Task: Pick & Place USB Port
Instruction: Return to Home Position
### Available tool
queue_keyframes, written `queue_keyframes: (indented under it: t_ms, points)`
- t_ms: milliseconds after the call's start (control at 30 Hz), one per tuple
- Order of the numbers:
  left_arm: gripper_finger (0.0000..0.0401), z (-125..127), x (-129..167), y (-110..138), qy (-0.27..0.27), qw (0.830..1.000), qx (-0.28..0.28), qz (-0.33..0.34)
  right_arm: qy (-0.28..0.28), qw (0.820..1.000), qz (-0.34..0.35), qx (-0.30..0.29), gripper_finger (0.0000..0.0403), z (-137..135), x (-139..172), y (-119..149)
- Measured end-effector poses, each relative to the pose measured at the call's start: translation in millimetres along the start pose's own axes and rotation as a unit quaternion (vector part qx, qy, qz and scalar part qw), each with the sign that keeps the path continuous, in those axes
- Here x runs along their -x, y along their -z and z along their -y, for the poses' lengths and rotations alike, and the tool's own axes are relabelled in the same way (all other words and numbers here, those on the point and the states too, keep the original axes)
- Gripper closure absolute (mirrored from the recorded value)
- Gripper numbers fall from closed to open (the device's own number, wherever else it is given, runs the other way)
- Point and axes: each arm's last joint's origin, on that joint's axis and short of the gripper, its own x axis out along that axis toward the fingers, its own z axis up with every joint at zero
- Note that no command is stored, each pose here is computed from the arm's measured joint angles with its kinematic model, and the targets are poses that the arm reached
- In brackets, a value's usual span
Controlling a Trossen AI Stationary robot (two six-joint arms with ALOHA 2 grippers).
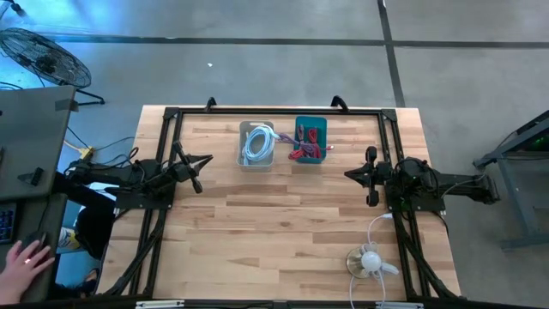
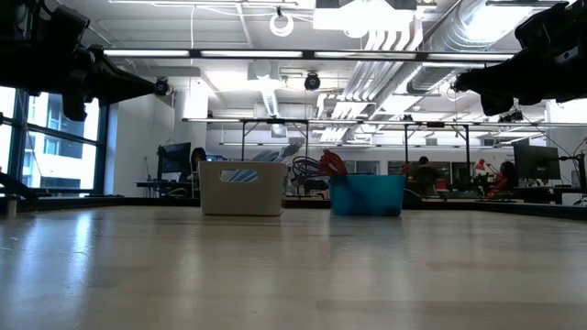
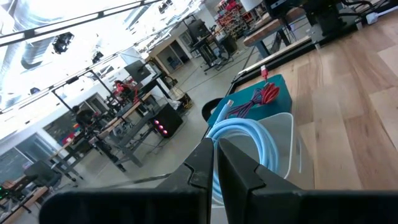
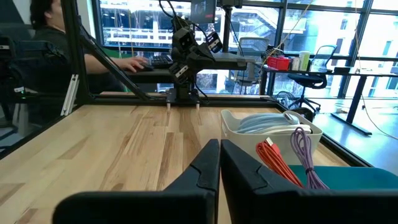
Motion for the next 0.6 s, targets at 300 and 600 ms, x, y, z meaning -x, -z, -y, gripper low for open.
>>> queue_keyframes:
  t_ms: [300, 600]
  points:
    - [0.0383, 0.0, 0.0, 0.0, 0.000, 1.000, 0.000, 0.000, 0.000, 1.000, 0.000, 0.000, 0.0396, 0.0, 0.0, 0.0]
    - [0.0383, 0.0, 0.0, 0.0, 0.000, 1.000, 0.000, 0.000, 0.000, 1.000, 0.000, 0.000, 0.0394, 0.0, 0.0, 0.0]
